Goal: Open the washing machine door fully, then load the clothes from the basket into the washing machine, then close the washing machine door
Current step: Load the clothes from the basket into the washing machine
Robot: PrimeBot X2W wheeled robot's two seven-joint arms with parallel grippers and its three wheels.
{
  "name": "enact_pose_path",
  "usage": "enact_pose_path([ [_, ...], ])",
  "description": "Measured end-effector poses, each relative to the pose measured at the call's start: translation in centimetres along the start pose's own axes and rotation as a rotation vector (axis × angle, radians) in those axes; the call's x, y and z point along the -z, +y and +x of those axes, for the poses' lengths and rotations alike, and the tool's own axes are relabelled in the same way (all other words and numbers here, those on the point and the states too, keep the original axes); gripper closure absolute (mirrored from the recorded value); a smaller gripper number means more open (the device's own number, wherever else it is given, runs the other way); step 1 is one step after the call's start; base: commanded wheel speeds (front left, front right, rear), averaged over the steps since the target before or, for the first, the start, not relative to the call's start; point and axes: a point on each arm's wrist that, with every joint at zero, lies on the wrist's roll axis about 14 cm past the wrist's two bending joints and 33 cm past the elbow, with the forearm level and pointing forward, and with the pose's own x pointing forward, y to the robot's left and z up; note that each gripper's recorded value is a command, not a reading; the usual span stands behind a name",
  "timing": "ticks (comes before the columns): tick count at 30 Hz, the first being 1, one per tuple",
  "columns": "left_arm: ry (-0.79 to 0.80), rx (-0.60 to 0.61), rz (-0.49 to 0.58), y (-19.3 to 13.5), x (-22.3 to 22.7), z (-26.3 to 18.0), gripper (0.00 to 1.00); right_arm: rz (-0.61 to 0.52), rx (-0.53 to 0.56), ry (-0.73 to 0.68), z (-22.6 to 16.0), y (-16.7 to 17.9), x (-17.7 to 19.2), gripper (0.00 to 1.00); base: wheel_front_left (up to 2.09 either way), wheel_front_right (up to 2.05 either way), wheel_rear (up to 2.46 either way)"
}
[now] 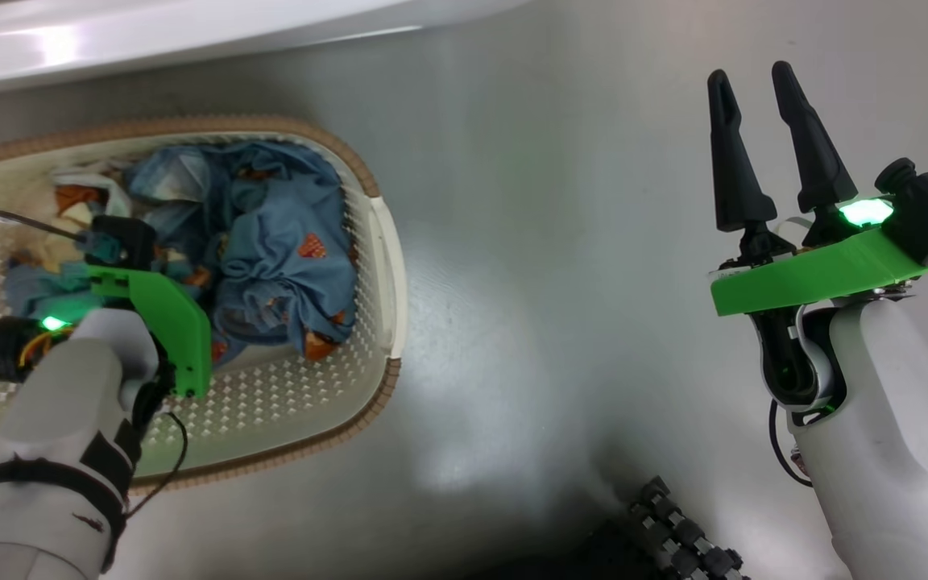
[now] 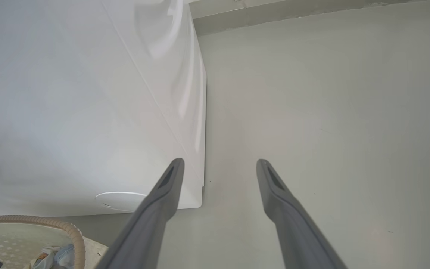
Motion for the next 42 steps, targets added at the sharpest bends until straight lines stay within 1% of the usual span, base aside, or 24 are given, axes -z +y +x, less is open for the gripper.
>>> enact_pose_path([
  [6,0.045,0.013,0.019,-0.4,0.7,1.0,0.00,-0.011,0.018,0.013,-0.1,-0.8,0.5,0.00,0.00,0.00,0.00],
  [7,0.067,0.014,0.020,-0.5,1.0,1.1,0.43,-0.012,0.019,0.013,-0.2,-0.8,0.5,0.00,0.00,0.00,0.00],
  [8,0.081,0.015,0.018,-0.5,1.2,1.1,0.67,-0.012,0.020,0.014,-0.1,-0.8,0.5,0.00,0.00,0.00,0.00],
  [9,0.085,0.015,0.018,-0.5,1.3,1.1,0.97,-0.013,0.020,0.014,-0.1,-0.8,0.5,0.00,0.00,0.00,0.00],
  [10,0.085,0.013,0.018,-0.5,1.3,1.1,1.00,-0.013,0.019,0.013,-0.1,-0.8,0.5,0.00,0.00,0.00,0.00],
  [12,0.080,0.009,0.018,-0.3,1.2,1.0,1.00,-0.012,0.016,0.011,-0.1,-0.6,0.5,0.00,0.00,0.00,0.00],
  [17,0.012,0.002,0.019,-0.1,0.1,0.5,1.00,-0.019,0.006,-0.001,0.1,-0.3,0.0,0.00,0.00,0.00,0.00],
  [28,-0.106,-0.008,-0.015,-0.3,-2.5,-2.4,1.00,-0.016,-0.013,-0.073,-0.2,0.7,-3.3,0.00,0.00,0.00,0.00],
  [32,-0.175,0.001,-0.026,-1.1,-3.1,-4.0,1.00,-0.010,-0.027,-0.103,-0.6,1.4,-4.7,0.00,0.00,0.00,0.00],
  [35,-0.237,0.029,-0.041,-2.5,-3.9,-5.2,1.00,-0.006,-0.028,-0.120,-1.2,1.6,-5.6,0.00,0.00,0.00,0.00],
  [38,-0.313,0.058,-0.034,-3.8,-4.8,-6.7,1.00,-0.010,-0.030,-0.133,-1.9,1.6,-6.5,0.00,0.00,0.00,0.00],
  [42,-0.395,0.082,-0.037,-4.9,-5.5,-9.0,1.00,-0.014,-0.038,-0.157,-2.9,1.8,-7.8,0.00,0.00,0.00,0.00],
])
